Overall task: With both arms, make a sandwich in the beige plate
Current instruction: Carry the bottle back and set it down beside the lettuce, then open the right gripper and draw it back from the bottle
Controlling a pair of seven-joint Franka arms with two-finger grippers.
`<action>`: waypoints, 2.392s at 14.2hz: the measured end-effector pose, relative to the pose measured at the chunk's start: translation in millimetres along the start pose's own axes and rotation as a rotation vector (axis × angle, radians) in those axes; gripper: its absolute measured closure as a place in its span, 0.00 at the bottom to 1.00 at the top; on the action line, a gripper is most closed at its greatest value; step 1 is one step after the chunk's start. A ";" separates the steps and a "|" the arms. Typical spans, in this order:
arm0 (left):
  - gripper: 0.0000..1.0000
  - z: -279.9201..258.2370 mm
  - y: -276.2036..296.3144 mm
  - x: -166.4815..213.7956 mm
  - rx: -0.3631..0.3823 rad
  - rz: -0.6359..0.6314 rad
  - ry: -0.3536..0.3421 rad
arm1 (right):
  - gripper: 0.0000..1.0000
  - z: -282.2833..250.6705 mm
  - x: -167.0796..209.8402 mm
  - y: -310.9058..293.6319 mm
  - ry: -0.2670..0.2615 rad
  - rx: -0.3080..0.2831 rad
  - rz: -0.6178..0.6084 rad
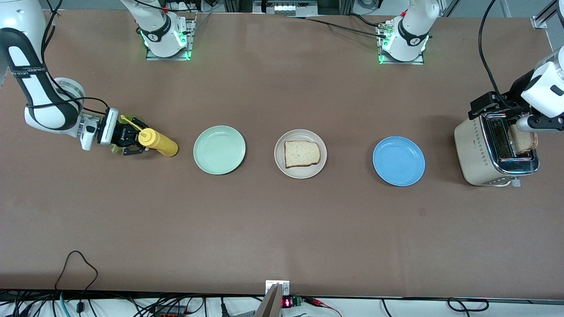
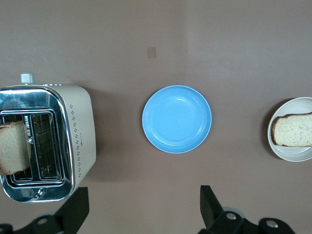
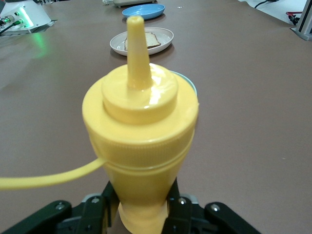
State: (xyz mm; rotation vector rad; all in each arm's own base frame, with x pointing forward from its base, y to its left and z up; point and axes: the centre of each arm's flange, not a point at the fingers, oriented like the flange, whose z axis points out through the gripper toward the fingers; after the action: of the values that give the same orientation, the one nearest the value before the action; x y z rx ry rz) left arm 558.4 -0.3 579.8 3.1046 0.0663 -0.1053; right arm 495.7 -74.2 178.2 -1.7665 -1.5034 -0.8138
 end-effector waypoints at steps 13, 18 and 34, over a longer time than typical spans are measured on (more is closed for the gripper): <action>0.00 1.8 -1.6 0.9 0.000 -0.003 -0.004 | 0.00 -4.4 -6.7 0.6 0.009 -0.014 0.020; 0.00 1.9 -1.7 0.9 0.000 -0.003 -0.004 | 0.00 -36.5 -31.8 -5.1 -0.020 -0.036 0.031; 0.00 -0.4 -0.1 1.7 -0.001 0.000 0.008 | 0.00 -228.7 20.3 6.4 -0.217 -0.119 0.551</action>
State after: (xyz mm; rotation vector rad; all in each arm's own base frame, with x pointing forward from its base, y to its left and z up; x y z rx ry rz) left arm 560.1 -0.1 580.1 3.1045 0.0667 -0.0931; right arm 496.7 -249.3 326.9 -2.2677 -1.0178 -0.4467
